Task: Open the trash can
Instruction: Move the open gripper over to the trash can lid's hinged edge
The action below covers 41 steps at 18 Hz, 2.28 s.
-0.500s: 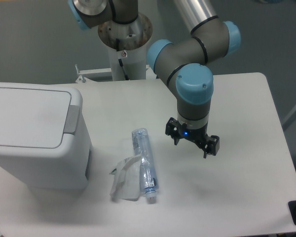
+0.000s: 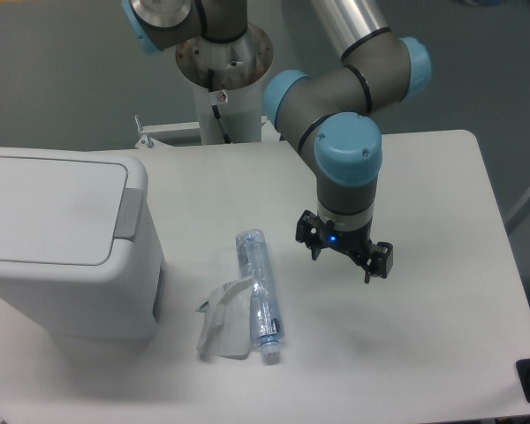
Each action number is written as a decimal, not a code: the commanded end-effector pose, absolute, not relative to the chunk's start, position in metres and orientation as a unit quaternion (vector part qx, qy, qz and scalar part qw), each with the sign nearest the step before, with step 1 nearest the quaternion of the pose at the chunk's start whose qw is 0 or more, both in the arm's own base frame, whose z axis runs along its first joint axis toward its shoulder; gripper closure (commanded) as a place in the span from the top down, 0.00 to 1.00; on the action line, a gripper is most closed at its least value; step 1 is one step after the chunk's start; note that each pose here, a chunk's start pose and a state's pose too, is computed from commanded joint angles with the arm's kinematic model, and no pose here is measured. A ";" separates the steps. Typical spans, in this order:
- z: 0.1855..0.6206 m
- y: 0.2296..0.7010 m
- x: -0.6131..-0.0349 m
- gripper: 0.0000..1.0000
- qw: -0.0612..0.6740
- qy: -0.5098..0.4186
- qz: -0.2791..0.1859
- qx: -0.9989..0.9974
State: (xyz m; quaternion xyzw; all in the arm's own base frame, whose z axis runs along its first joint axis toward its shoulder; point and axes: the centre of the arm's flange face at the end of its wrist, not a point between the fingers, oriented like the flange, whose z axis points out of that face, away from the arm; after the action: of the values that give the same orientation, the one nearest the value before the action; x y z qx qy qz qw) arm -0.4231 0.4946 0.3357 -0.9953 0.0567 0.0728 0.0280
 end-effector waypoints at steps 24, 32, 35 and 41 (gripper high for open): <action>0.462 0.532 -0.315 1.00 0.196 -0.128 0.034 -0.972; 0.509 0.544 -0.265 1.00 0.246 -0.154 0.006 -0.957; 0.514 0.532 -0.251 1.00 0.248 -0.153 0.005 -0.956; 0.509 0.530 -0.234 1.00 0.244 -0.164 -0.004 -0.956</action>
State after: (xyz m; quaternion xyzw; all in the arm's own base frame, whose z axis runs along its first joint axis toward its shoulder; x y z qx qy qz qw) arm -0.2339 0.5303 0.5088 -0.9558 -0.1642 -0.0038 0.2439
